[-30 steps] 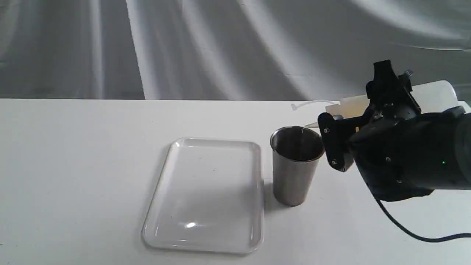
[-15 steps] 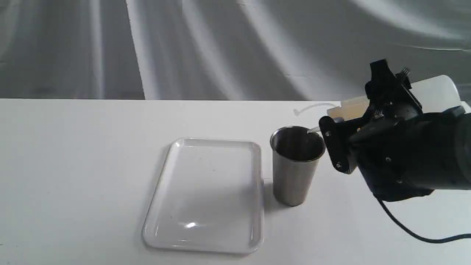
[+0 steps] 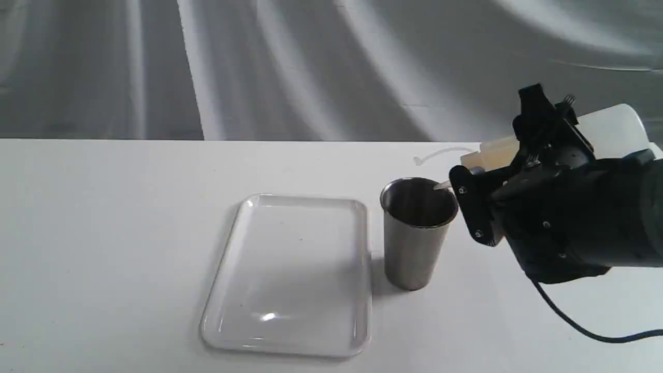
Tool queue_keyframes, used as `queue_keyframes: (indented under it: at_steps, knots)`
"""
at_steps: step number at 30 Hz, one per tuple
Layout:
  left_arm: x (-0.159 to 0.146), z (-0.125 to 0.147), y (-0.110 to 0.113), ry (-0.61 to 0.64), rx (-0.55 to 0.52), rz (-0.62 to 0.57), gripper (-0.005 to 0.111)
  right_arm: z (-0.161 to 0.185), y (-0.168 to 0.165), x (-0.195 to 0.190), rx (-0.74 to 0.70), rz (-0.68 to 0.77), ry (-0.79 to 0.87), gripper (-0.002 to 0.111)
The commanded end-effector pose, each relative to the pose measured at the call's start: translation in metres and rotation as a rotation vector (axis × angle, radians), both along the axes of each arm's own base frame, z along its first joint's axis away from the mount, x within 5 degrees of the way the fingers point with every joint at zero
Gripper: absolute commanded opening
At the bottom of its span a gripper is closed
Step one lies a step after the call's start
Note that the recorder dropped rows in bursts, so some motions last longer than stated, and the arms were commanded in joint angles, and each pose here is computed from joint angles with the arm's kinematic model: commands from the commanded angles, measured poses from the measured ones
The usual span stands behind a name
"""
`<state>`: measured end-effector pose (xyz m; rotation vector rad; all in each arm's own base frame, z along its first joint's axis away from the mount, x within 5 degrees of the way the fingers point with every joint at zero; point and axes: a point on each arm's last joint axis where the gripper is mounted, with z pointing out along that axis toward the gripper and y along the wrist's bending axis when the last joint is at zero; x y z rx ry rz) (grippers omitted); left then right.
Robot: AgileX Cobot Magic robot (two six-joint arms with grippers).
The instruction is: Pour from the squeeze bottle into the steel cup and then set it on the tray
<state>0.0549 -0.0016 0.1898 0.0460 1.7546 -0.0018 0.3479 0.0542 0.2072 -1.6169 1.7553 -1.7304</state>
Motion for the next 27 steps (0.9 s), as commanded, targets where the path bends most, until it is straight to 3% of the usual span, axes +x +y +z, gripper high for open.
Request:
queue_keyframes:
  at_steps: [1, 13, 20, 27]
  knots:
    - [0.0, -0.001, 0.0, -0.006, -0.006, 0.002, 0.0, 0.01, -0.004, 0.001, -0.034, -0.011, -0.04, 0.0]
    - [0.0, -0.001, 0.0, -0.006, -0.004, 0.002, 0.0, 0.009, -0.003, 0.002, -0.014, -0.014, -0.051, 0.0]
    - [0.0, -0.001, 0.0, -0.006, -0.004, 0.002, 0.0, 0.005, -0.005, -0.002, 0.12, -0.075, -0.134, 0.0]
    - [0.0, -0.001, 0.0, -0.006, -0.006, 0.003, 0.0, -0.007, -0.006, -0.011, 0.213, -0.085, -0.115, 0.0]
